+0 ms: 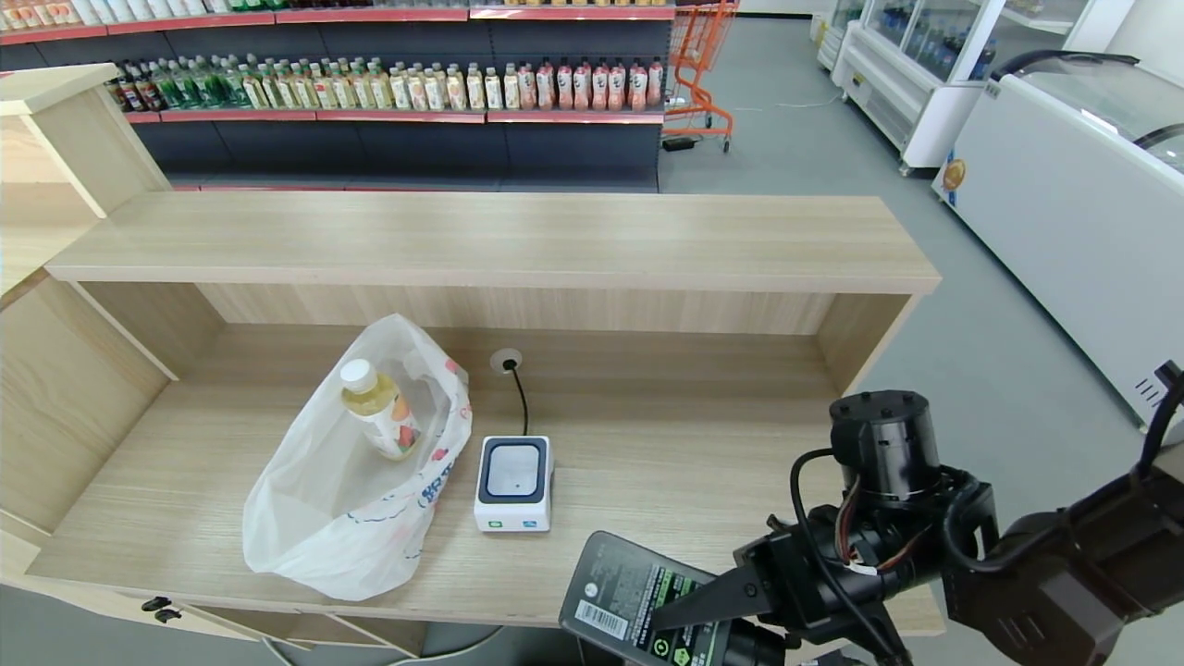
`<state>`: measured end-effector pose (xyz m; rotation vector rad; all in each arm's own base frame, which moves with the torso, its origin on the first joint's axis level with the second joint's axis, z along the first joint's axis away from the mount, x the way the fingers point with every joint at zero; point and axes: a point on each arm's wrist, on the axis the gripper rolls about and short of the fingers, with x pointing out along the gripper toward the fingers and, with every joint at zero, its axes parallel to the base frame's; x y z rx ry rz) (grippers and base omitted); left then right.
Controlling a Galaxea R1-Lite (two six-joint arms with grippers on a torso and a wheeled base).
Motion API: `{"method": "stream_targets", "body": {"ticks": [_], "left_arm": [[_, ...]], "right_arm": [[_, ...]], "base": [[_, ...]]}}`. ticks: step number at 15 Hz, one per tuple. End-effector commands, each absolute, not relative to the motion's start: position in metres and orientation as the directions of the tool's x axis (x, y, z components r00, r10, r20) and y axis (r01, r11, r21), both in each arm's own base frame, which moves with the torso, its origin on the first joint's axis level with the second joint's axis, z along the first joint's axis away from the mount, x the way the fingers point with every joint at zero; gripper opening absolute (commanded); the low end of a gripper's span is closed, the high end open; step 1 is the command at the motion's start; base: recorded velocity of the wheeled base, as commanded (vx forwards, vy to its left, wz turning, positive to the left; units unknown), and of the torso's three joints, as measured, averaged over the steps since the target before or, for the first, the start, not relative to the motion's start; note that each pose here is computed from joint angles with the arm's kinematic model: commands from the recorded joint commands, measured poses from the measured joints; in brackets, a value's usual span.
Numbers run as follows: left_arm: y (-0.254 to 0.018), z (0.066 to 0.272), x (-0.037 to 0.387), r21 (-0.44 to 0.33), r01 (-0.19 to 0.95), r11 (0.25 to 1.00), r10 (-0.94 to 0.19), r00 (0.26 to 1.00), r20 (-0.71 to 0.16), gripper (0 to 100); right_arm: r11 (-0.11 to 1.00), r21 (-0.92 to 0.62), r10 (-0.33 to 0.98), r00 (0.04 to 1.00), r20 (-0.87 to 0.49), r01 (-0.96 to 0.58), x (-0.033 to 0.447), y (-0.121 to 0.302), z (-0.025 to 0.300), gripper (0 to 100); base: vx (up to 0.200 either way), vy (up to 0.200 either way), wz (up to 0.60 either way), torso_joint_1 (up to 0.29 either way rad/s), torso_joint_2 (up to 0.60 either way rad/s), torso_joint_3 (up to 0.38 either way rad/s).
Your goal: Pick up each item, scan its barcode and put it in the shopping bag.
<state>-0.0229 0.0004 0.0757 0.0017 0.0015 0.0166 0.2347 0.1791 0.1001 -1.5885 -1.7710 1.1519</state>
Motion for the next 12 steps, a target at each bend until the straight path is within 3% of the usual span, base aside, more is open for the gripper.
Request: {"method": "stream_targets", "body": {"ticks": [1, 10, 12], "left_arm": [[0.000, 0.076, -0.023, 0.002, -0.017, 1.000, 0.017, 1.000, -0.002, 100], [0.000, 0.076, -0.023, 0.002, -0.017, 1.000, 0.017, 1.000, -0.002, 100], [0.000, 0.076, -0.023, 0.002, -0.017, 1.000, 0.017, 1.000, -0.002, 100]], "right_arm": [[-0.047, -0.847, 0.962, -0.204, -0.181, 0.529, 0.239, 0.182, 0.091, 0], [-0.053, -0.873, 0.961, -0.213, -0.177, 0.485, 0.236, 0.183, 0.096, 0], [-0.043, -0.929, 0.958, -0.249, -0.144, 0.368, 0.216, 0.196, 0.126, 0]], "base": [[0.000, 0.000, 0.00, 0.000, 0.00, 0.000], [0.000, 0.000, 0.00, 0.000, 0.00, 0.000], [0.000, 0.000, 0.00, 0.000, 0.00, 0.000]]}}
